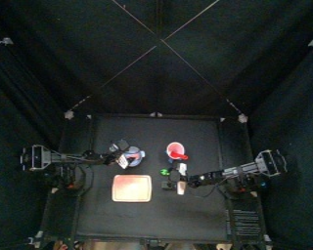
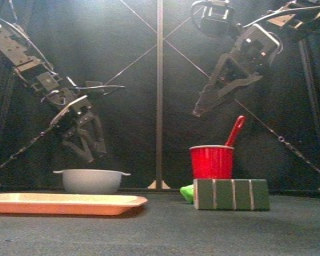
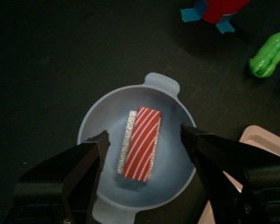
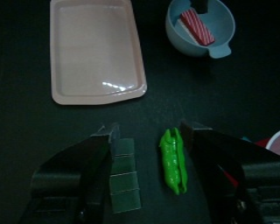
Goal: Grab salmon sushi
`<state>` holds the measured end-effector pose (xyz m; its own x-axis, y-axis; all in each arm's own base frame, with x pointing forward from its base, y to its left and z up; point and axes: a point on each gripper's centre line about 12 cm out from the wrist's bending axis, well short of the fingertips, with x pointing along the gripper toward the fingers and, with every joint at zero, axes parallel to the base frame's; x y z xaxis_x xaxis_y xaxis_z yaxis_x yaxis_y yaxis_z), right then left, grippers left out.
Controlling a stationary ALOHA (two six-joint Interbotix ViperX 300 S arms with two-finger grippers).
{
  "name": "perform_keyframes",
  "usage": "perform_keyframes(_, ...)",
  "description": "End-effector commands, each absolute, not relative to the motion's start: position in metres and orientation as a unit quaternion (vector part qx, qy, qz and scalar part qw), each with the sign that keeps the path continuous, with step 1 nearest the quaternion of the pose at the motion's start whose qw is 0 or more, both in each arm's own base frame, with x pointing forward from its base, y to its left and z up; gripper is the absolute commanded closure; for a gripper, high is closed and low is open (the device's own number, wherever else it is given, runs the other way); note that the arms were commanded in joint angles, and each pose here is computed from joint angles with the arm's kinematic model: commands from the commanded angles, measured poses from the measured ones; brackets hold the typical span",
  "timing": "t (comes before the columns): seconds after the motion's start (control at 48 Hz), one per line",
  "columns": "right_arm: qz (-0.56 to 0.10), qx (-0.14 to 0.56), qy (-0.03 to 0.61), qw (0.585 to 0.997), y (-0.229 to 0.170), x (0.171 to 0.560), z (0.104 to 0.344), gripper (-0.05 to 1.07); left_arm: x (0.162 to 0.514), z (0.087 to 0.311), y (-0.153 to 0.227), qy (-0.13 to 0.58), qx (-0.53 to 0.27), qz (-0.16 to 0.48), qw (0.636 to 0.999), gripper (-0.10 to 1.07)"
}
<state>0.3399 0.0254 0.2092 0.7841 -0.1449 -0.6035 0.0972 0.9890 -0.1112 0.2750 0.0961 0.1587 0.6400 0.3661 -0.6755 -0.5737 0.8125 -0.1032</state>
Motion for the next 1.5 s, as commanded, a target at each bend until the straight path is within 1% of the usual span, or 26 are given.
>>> perform_keyframes(0.0,-0.063,-0.032,0.302,0.951,0.026,0.34,0.224,0.12,0.283,0.178,0.092,0.304,-0.153,0.247,0.907,0.0)
perform_keyframes(0.104,-0.063,-0.032,0.297,0.952,0.026,0.339,0.228,0.12,0.288,0.191,0.079,0.289,-0.139,0.222,0.921,0.0)
perform_keyframes(0.146,-0.063,-0.033,0.296,0.953,0.027,0.339,0.23,0.12,0.291,0.199,0.071,0.279,-0.13,0.206,0.929,0.0)
perform_keyframes(0.271,-0.08,-0.033,0.287,0.954,0.024,0.335,0.241,0.12,0.297,0.217,0.052,0.258,-0.084,0.163,0.949,0.0)
perform_keyframes(0.375,-0.092,-0.029,0.282,0.955,0.021,0.329,0.247,0.12,0.299,0.225,0.04,0.248,-0.048,0.135,0.958,0.0)
perform_keyframes(0.458,-0.089,-0.022,0.276,0.957,0.023,0.326,0.252,0.12,0.299,0.229,0.033,0.242,-0.033,0.119,0.962,0.0)
perform_keyframes(0.542,-0.085,-0.015,0.273,0.958,0.027,0.326,0.255,0.12,0.298,0.231,0.03,0.239,-0.037,0.117,0.963,0.0)
perform_keyframes(0.646,-0.075,-0.015,0.277,0.958,0.034,0.324,0.252,0.12,0.298,0.233,0.027,0.236,-0.059,0.117,0.963,0.0)
perform_keyframes(0.771,-0.068,-0.019,0.281,0.957,0.04,0.322,0.25,0.12,0.298,0.237,0.028,0.231,-0.098,0.133,0.959,0.0)
perform_keyframes(0.875,-0.063,-0.023,0.279,0.958,0.043,0.321,0.251,0.12,0.296,0.237,0.035,0.233,-0.119,0.163,0.951,0.0)
perform_keyframes(1.104,-0.064,-0.023,0.279,0.958,0.042,0.321,0.251,0.12,0.285,0.227,0.054,0.257,-0.127,0.261,0.922,0.0)
perform_keyframes(1.167,-0.064,-0.023,0.28,0.958,0.042,0.322,0.251,0.12,0.283,0.224,0.057,0.268,-0.122,0.276,0.915,0.0)
perform_keyframes(1.271,-0.065,-0.022,0.28,0.958,0.042,0.322,0.251,0.12,0.282,0.22,0.058,0.29,-0.117,0.283,0.906,0.0)
perform_keyframes(1.479,-0.067,-0.023,0.283,0.957,0.041,0.323,0.249,0.12,0.28,0.204,0.065,0.354,-0.092,0.285,0.886,0.0)
